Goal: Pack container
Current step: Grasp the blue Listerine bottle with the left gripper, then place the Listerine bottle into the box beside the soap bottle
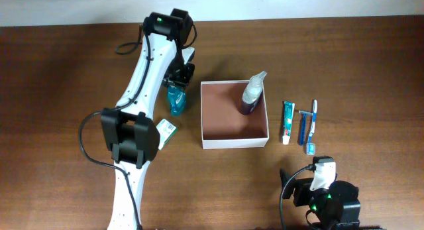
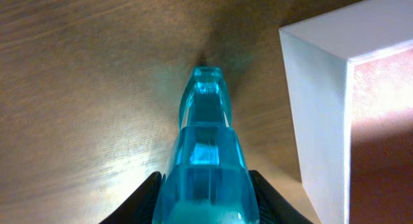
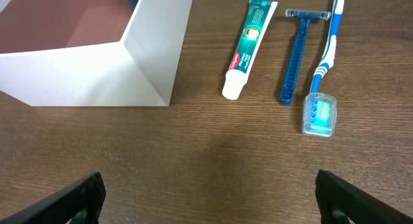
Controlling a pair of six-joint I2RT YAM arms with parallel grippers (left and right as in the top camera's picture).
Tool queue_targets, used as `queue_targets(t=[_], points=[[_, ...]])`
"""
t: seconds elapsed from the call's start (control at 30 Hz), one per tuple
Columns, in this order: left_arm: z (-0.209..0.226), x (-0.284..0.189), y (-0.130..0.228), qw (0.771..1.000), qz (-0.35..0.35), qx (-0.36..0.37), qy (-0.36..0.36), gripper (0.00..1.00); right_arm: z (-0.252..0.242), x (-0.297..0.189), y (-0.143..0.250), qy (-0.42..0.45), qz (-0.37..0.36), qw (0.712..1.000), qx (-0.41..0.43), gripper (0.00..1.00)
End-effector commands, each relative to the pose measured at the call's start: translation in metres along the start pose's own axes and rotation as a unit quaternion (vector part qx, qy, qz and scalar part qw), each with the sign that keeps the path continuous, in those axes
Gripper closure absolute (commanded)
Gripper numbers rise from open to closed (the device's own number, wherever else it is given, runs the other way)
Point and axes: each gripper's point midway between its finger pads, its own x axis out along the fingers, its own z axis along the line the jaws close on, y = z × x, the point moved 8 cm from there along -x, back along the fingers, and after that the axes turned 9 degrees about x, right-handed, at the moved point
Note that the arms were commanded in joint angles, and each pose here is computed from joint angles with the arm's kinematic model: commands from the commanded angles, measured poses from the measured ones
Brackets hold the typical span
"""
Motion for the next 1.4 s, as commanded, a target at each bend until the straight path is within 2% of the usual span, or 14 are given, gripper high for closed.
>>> queue_targets(t=[0.0, 0.17, 0.3, 0.47, 0.6, 0.8, 0.93, 1.03, 1.13, 1.17, 1.2, 1.23, 1.37], points=[[-0.011, -0.061, 0.002, 0.995, -0.095, 0.000, 0.023, 0.80, -0.001, 0.001, 0.002, 0.000, 0.001, 1.000, 0.004, 0.01], [-0.043, -0.137, 0.031, 0.982, -0.186, -0.013, 0.035, 0.81, -0.001, 0.001, 0.002, 0.000, 0.001, 1.000, 0.004, 0.01], [-0.071, -0.154, 0.040, 0.978, -0.204, -0.020, 0.048, 0.81, -0.001, 0.001, 0.002, 0.000, 0.001, 1.000, 0.004, 0.01], [-0.105, -0.132, 0.026, 0.983, -0.180, -0.003, 0.042, 0.80, -0.001, 0.001, 0.002, 0.000, 0.001, 1.000, 0.004, 0.01], [-0.129, -0.097, 0.009, 0.989, -0.144, 0.010, 0.030, 0.80, -0.001, 0.001, 0.002, 0.000, 0.001, 1.000, 0.004, 0.01], [-0.150, -0.042, -0.027, 0.991, -0.130, 0.028, 0.008, 0.79, -0.001, 0.001, 0.002, 0.000, 0.001, 1.000, 0.004, 0.01], [-0.153, -0.018, -0.037, 0.993, -0.115, 0.029, 0.005, 0.71, -0.001, 0.001, 0.001, 0.000, 0.000, 1.000, 0.004, 0.01], [-0.153, -0.004, -0.042, 0.994, -0.105, 0.029, 0.003, 0.61, -0.001, 0.001, 0.002, 0.000, 0.001, 1.000, 0.004, 0.01], [-0.152, -0.010, -0.039, 0.994, -0.105, 0.029, 0.004, 0.14, -0.001, 0.001, 0.002, 0.000, 0.001, 1.000, 0.004, 0.01], [-0.151, -0.013, -0.038, 0.994, -0.105, 0.028, 0.004, 0.13, -0.001, 0.001, 0.002, 0.000, 0.001, 1.000, 0.004, 0.01], [-0.149, -0.021, -0.035, 0.994, -0.108, 0.027, 0.004, 0.05, -0.001, 0.001, 0.002, 0.000, 0.001, 1.000, 0.004, 0.01], [-0.146, -0.029, -0.032, 0.993, -0.113, 0.024, 0.004, 0.01, -0.001, 0.001, 0.002, 0.000, 0.001, 1.000, 0.004, 0.01], [-0.118, -0.091, -0.012, 0.986, -0.167, 0.004, 0.005, 0.01, -0.001, 0.001, 0.001, 0.000, 0.000, 1.000, 0.004, 0.01]])
